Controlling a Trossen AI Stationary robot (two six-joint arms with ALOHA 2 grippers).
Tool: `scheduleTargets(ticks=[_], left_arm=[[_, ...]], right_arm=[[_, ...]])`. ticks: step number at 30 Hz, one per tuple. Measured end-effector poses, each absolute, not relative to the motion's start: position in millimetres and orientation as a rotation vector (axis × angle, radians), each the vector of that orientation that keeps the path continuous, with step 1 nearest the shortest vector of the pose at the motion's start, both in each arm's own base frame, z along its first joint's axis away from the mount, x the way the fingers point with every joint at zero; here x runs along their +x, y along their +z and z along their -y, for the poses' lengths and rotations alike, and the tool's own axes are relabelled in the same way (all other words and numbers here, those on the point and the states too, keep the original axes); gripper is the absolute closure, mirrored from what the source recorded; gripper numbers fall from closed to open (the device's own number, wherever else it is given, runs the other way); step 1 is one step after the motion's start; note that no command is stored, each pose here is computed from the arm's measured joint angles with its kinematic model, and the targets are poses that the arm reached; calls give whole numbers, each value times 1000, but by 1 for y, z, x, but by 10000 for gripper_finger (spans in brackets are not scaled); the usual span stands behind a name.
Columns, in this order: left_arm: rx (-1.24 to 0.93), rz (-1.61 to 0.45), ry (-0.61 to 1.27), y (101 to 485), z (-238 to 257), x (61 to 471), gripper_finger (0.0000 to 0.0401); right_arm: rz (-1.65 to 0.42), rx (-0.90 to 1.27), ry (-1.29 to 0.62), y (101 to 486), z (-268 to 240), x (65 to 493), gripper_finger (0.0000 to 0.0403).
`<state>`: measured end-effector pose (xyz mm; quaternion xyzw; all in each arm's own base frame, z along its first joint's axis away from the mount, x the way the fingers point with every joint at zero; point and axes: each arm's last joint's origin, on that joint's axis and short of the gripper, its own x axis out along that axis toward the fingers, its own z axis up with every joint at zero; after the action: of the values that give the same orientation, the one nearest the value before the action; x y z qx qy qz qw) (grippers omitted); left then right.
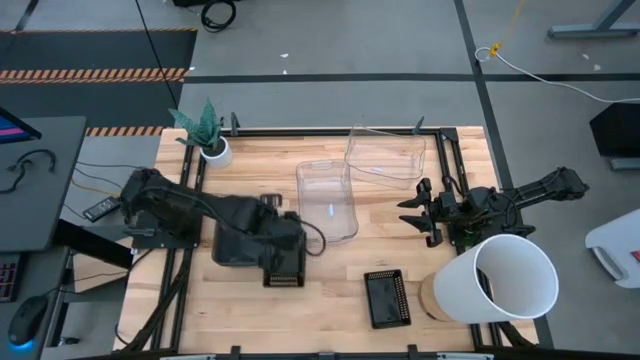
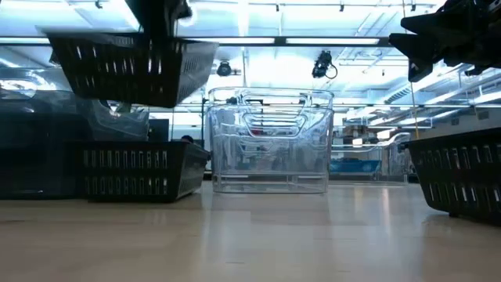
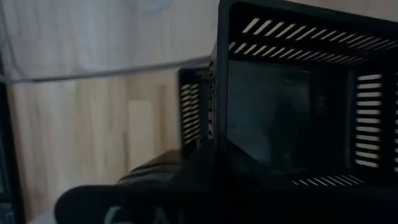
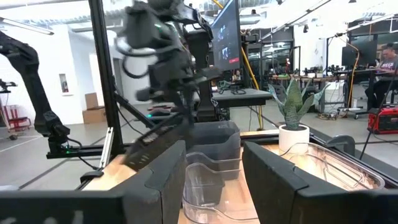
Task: Stack baskets by color
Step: Stack the bottom left black bin on the top black bin
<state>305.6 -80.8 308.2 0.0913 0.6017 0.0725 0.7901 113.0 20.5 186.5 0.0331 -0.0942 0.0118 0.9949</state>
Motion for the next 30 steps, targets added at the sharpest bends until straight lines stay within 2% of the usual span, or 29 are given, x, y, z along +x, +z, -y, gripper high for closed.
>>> scheduleTargets(ticks=[7,13,22,26,30], left_arm=[[189,-1279,137,283,41,294,393],[118,-1299,84,253,28,291,393],[-7,-1215,-29,247,61,294,389],[35,-1199,-108,247,82,291,390],[80,-1173,-170,244,100,291,370]], right_arm=[[189,66,23,187,-20,113,238],[189,66,23,186,-20,113,238],[189,66,24,187,-20,113,238],[189,66,23,187,-20,113,238],[189,66,23,187,-20,113,238]])
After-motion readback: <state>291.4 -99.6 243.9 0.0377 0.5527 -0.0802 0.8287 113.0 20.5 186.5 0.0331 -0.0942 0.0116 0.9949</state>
